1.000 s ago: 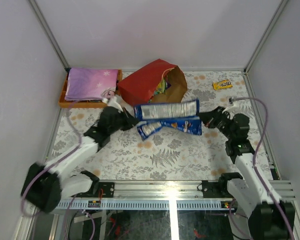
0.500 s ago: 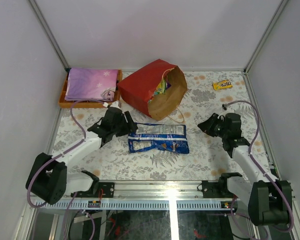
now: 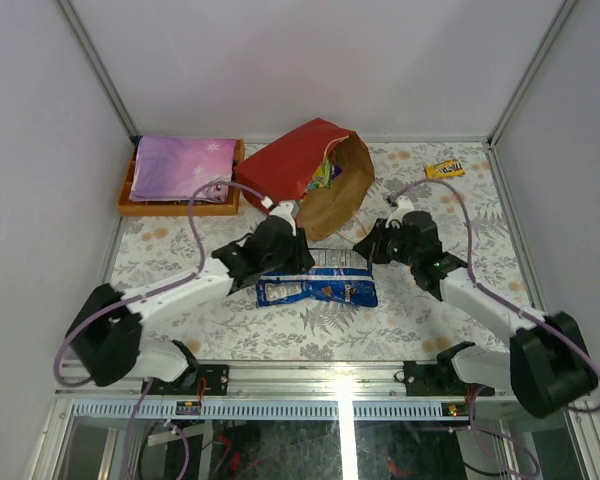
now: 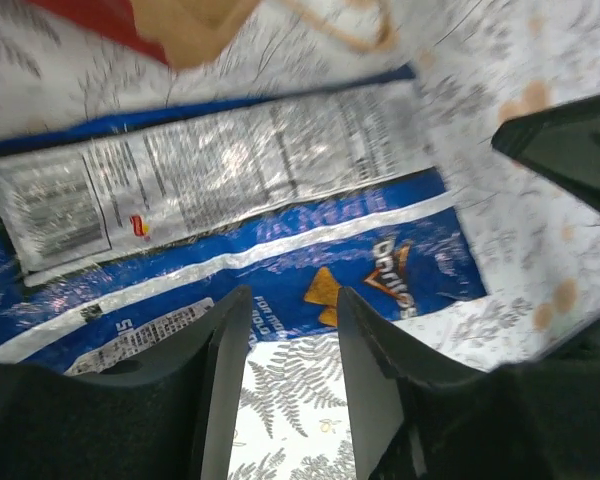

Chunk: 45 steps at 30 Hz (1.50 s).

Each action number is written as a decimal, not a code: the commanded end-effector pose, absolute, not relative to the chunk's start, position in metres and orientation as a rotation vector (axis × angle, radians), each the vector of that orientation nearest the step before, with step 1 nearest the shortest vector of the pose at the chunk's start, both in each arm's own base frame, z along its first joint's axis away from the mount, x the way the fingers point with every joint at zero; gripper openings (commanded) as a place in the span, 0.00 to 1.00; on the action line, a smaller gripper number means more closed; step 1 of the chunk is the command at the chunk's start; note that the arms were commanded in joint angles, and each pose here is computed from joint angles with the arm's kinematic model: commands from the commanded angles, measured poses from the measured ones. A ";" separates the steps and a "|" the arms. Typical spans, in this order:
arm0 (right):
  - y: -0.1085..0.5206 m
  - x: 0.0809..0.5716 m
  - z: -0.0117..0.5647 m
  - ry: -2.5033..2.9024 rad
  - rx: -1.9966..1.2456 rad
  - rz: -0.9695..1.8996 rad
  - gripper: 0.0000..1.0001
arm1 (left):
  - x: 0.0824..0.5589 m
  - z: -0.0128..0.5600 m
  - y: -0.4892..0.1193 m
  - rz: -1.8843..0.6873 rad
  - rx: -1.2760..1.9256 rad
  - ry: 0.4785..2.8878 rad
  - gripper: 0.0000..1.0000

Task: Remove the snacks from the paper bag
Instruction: Adjust the snack at the center of the board.

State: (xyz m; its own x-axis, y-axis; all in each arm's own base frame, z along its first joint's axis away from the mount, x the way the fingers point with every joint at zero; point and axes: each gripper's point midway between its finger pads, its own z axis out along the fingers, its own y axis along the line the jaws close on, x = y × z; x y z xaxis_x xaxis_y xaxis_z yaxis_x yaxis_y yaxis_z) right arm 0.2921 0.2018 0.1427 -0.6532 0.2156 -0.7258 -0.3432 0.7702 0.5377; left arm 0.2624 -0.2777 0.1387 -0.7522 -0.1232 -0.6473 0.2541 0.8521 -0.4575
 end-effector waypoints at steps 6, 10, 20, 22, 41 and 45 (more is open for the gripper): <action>0.231 0.264 0.048 2.355 0.016 1.031 0.00 | 0.242 0.046 -0.289 -0.740 0.090 2.492 0.38; 0.215 0.265 0.029 2.418 0.039 0.899 0.00 | 0.222 0.028 -0.262 -0.665 0.063 2.540 0.38; 0.141 0.270 0.004 2.448 0.343 0.694 0.03 | 0.190 -0.008 -0.197 -0.370 -0.043 2.656 0.40; 0.138 0.274 0.018 2.395 0.327 0.677 0.06 | 0.190 -0.004 -0.200 -0.397 -0.042 2.651 0.41; 0.266 0.218 0.029 2.410 -0.149 0.998 0.00 | 0.208 0.000 -0.225 -0.473 -0.033 2.622 0.45; 0.250 0.201 0.008 2.482 -0.156 0.942 0.00 | 0.211 -0.001 -0.226 -0.453 -0.037 2.628 0.44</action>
